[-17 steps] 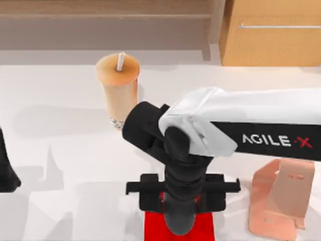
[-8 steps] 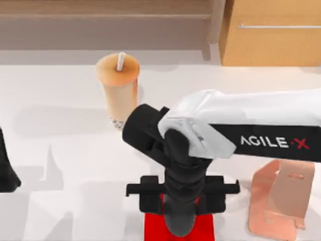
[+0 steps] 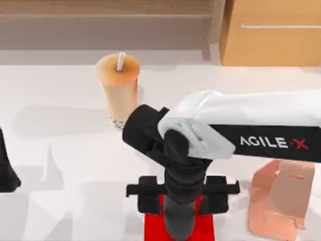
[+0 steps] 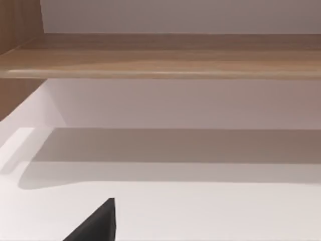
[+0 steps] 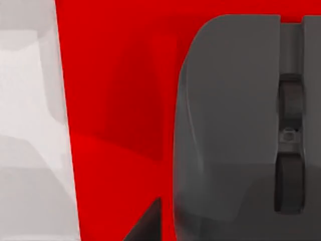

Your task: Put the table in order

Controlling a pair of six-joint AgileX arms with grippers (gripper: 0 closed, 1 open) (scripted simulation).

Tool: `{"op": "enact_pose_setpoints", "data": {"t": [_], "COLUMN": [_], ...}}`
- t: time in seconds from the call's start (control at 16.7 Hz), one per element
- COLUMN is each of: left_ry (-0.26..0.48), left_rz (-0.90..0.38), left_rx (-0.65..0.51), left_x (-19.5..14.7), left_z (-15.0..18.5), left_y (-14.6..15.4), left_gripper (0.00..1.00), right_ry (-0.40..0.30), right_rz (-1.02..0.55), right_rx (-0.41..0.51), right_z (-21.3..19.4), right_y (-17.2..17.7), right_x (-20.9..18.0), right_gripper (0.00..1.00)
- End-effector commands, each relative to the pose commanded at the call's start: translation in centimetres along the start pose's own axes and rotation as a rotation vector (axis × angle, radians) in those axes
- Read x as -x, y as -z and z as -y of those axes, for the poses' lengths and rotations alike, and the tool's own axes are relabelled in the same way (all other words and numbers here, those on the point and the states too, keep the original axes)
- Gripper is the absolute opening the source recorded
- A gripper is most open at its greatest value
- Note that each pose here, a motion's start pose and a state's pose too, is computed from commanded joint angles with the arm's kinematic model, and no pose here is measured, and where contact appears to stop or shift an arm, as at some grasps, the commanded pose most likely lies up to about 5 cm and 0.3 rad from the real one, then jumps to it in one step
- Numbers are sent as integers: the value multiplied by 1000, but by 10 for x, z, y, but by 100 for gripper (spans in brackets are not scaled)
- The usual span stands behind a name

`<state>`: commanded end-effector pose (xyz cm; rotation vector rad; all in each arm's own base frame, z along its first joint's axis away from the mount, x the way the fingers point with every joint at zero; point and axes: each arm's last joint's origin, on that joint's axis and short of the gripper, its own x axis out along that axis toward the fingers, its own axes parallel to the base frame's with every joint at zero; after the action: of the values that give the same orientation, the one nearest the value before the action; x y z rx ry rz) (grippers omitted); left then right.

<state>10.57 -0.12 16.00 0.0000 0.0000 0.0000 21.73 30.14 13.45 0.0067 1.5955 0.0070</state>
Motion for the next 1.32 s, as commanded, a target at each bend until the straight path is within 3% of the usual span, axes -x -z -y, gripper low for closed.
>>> {"op": "enact_pose_setpoints", "data": {"t": [0.12,0.66,0.9,1.08,1.32], "left_ry": [0,0,0,0,0], "left_rz": [0,0,0,0,0], "left_rx": [0,0,0,0,0], "left_x": [0,0,0,0,0], "left_z": [0,0,0,0,0], "left_y": [0,0,0,0,0], "left_gripper": [100,100,100,100,100], "right_ry": [0,-2,-77,-130,-107], "right_rz": [0,2,54,122,169], "right_rx": [0,-2,-32,-90,-236], "right_z": [0,1,18,65,186], "right_y": [0,-1,-37,-88,-151], "right_x": [0,1,30,60,78], "right_gripper": [100,100,100,100,100]}}
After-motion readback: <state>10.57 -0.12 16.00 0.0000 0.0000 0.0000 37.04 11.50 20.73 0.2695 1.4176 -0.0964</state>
